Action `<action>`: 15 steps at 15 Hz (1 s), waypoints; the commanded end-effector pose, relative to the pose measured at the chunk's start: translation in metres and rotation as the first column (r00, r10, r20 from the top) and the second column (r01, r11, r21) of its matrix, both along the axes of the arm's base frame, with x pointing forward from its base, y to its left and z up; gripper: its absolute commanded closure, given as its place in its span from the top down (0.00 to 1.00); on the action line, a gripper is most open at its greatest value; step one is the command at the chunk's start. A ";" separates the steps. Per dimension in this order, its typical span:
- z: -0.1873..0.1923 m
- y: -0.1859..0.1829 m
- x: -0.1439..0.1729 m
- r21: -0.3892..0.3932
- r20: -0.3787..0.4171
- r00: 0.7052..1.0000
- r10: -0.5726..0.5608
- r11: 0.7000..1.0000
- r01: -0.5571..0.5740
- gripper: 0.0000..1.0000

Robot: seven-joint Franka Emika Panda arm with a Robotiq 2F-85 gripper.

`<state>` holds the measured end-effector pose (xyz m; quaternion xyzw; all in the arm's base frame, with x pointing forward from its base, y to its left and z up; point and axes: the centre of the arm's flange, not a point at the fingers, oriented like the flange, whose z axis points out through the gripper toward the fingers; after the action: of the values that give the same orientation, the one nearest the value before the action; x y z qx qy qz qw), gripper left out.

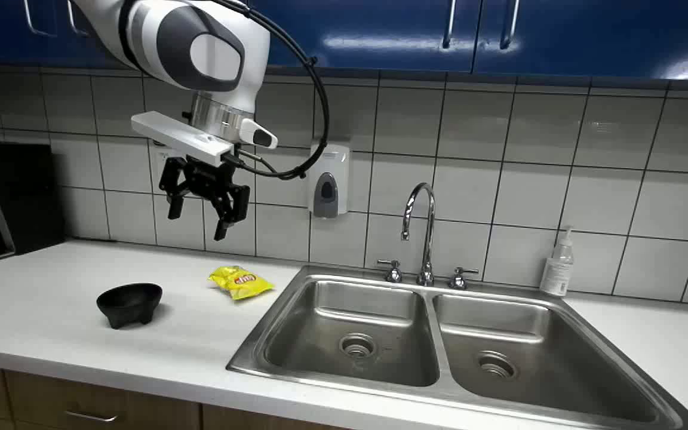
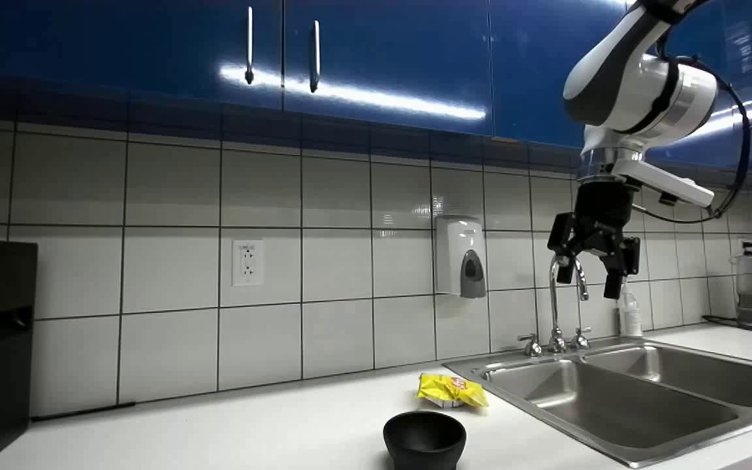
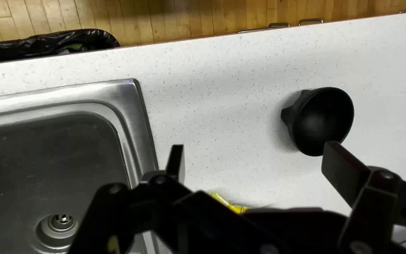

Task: Place the bowl in the sink

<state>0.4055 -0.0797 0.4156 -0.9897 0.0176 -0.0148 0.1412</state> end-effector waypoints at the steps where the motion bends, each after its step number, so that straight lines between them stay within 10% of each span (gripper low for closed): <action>1: 0.000 0.000 0.000 0.000 0.000 1.000 0.000 1.000 0.000 1.00; 7: 0.000 0.000 0.000 0.000 0.000 1.000 0.000 1.000 0.000 1.00; 15: -0.016 0.062 -0.031 -0.101 0.239 0.971 -0.021 0.994 0.046 1.00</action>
<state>0.3955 -0.0474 0.4032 -0.9903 0.0076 -0.0933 0.1028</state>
